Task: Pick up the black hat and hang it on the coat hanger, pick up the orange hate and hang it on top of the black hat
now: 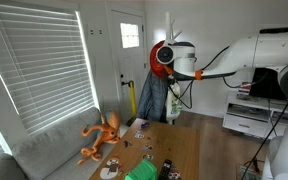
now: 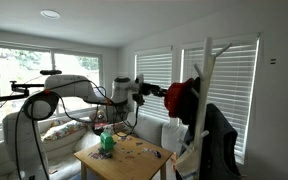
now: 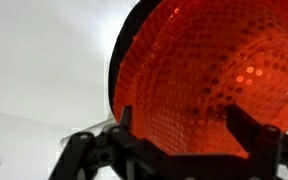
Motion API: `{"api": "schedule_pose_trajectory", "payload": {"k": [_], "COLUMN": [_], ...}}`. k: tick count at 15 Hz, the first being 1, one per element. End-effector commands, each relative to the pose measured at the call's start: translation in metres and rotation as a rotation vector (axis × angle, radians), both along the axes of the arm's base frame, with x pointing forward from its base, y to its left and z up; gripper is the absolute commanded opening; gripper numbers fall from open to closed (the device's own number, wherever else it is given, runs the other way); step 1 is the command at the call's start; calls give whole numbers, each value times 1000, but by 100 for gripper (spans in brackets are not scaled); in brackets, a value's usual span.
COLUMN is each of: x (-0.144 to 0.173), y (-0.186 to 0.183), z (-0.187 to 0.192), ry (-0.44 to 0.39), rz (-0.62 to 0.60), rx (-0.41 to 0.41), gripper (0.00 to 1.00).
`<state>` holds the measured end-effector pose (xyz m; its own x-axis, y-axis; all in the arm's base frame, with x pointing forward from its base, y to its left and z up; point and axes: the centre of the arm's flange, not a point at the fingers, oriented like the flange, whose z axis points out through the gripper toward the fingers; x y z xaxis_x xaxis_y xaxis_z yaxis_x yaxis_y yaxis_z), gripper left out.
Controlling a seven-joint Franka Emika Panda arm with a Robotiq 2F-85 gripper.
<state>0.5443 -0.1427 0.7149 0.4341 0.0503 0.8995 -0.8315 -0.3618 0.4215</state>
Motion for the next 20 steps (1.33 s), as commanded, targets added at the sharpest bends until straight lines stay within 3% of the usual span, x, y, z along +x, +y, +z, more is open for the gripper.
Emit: {"api": "schedule_pose_trajectory", "payload": {"k": [1, 6, 15, 20], "x": [1, 4, -17, -48], "y": [6, 16, 55, 77], "z": [-7, -3, 55, 83], "ry": [-26, -66, -172, -150], "rz": [-3, 12, -20, -61], "rx": [61, 124, 395, 556], "gripper": [100, 100, 100, 100]}}
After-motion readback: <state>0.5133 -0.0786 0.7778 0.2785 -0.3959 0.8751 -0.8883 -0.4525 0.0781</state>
